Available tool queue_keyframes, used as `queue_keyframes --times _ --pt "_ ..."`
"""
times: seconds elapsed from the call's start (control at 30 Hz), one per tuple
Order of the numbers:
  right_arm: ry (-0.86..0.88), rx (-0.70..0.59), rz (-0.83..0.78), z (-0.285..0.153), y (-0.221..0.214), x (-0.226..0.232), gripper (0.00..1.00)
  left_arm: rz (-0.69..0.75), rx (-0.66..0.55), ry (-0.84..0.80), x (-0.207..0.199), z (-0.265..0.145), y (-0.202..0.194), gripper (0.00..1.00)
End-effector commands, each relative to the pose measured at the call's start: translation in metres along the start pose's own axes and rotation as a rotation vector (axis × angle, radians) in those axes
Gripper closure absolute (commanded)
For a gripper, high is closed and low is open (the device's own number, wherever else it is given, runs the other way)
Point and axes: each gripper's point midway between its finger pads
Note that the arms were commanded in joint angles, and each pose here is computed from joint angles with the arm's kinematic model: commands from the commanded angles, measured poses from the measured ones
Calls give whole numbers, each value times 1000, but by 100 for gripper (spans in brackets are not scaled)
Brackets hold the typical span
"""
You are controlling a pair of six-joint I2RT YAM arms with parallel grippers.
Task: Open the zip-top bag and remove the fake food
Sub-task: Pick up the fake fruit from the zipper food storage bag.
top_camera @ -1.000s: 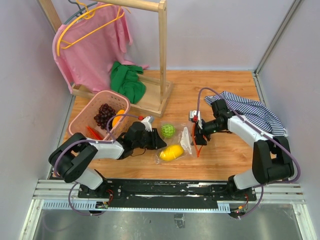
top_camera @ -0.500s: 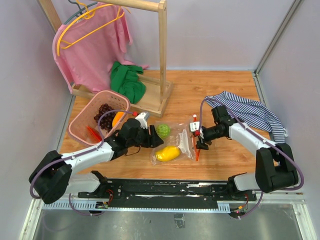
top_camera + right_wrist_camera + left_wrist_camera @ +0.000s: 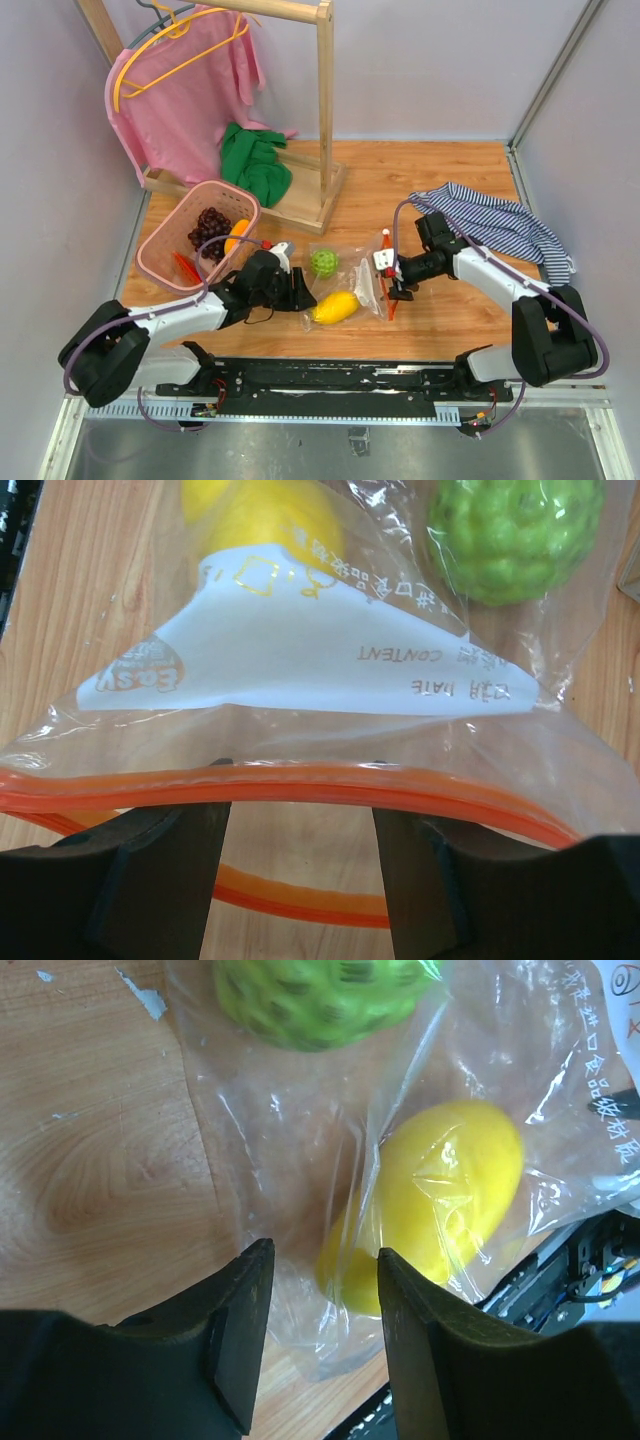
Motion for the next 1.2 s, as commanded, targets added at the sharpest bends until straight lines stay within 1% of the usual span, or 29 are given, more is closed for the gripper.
queue_keyframes --times 0.0,0.1,0.17,0.37,0.53,0.63,0.8,0.93,1.1,1.17 --pt "62 7 -32 6 7 10 41 5 -6 -27 -3 9 0 51" --pt "89 30 -28 9 8 14 41 -5 4 -59 -8 13 -2 56" --pt "100 47 -19 11 8 15 41 -13 14 -71 -9 16 -5 57" --pt "98 79 3 17 6 13 39 -38 20 -124 -18 22 -8 58" --pt "98 115 -21 21 3 15 33 -29 41 -148 -27 33 -8 58" --pt "90 146 -33 20 0 14 31 -26 49 -147 -28 39 -9 58" --pt "61 208 -44 8 -9 14 34 -14 22 -119 -24 39 -3 58" --pt "42 229 -45 0 -19 15 37 20 -17 -83 -23 31 9 54" --pt "37 242 -27 -3 -25 14 48 85 -43 -15 -17 13 20 49" --pt "46 239 -20 -2 -25 14 51 116 -42 -5 -17 5 21 46"
Point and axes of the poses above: each gripper's point midway between its finger pads, its own z axis out along the fingers, its own x axis along the line the jaws close on, y = z × x, and after that the axes turned 3 degrees about z, right-handed
